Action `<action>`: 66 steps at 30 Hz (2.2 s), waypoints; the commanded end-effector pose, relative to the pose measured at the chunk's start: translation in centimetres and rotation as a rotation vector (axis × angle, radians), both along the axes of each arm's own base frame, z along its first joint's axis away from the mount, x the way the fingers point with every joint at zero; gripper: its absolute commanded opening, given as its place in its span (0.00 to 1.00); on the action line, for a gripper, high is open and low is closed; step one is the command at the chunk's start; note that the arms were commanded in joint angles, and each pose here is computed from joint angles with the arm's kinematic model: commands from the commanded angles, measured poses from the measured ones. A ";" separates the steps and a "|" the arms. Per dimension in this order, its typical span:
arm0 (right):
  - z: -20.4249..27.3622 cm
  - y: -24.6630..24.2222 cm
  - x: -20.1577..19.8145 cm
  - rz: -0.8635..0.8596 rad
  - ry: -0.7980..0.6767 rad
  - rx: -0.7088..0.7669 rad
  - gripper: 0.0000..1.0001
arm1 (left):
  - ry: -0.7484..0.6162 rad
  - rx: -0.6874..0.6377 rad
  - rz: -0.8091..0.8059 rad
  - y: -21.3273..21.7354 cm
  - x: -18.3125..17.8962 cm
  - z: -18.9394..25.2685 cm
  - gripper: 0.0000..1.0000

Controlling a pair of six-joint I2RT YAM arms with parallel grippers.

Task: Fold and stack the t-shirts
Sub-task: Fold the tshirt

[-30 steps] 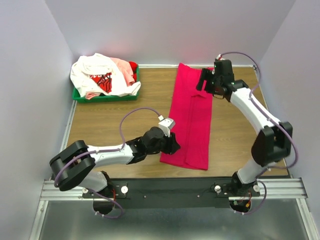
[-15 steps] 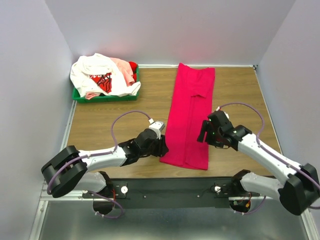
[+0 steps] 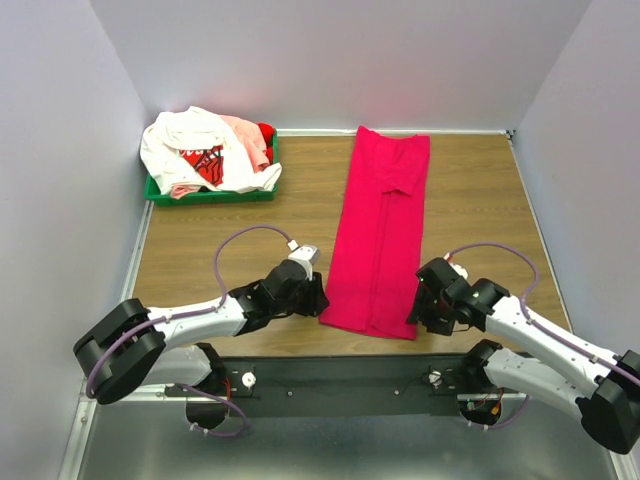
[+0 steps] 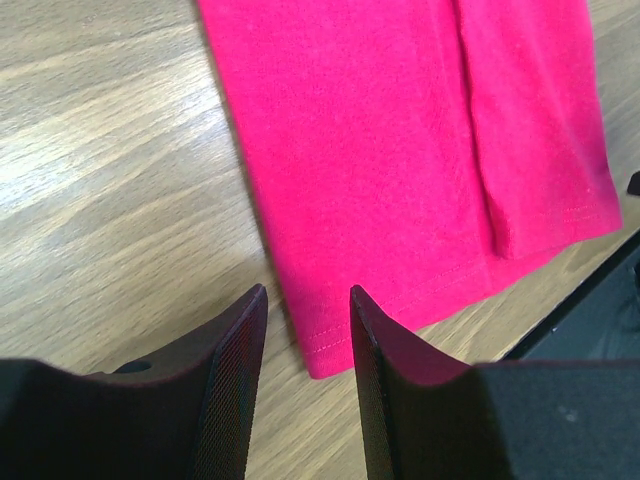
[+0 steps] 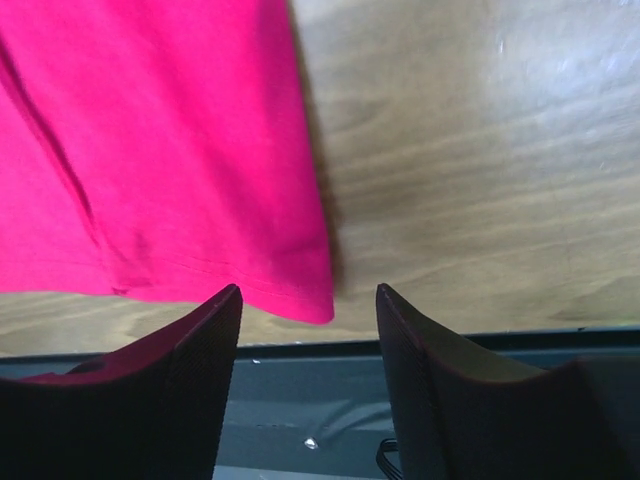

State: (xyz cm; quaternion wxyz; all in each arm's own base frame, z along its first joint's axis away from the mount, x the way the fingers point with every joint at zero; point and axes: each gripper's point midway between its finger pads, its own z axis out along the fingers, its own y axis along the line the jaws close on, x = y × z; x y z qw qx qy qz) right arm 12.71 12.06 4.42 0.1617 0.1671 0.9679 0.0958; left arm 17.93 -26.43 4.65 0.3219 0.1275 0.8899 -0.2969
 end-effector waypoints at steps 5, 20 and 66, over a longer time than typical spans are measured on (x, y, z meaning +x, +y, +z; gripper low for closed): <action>-1.5 0.4 -2.2 -0.018 0.069 0.018 0.55 | 0.000 0.026 0.030 1.3 0.7 -0.4 0.46; -3.4 0.0 -2.9 -0.016 0.091 -0.014 0.34 | 0.027 0.010 -0.030 1.2 -0.2 -0.9 0.45; -4.3 0.2 -2.4 -0.007 0.047 0.002 0.08 | 0.157 -0.061 -0.157 0.0 -4.5 -1.7 0.47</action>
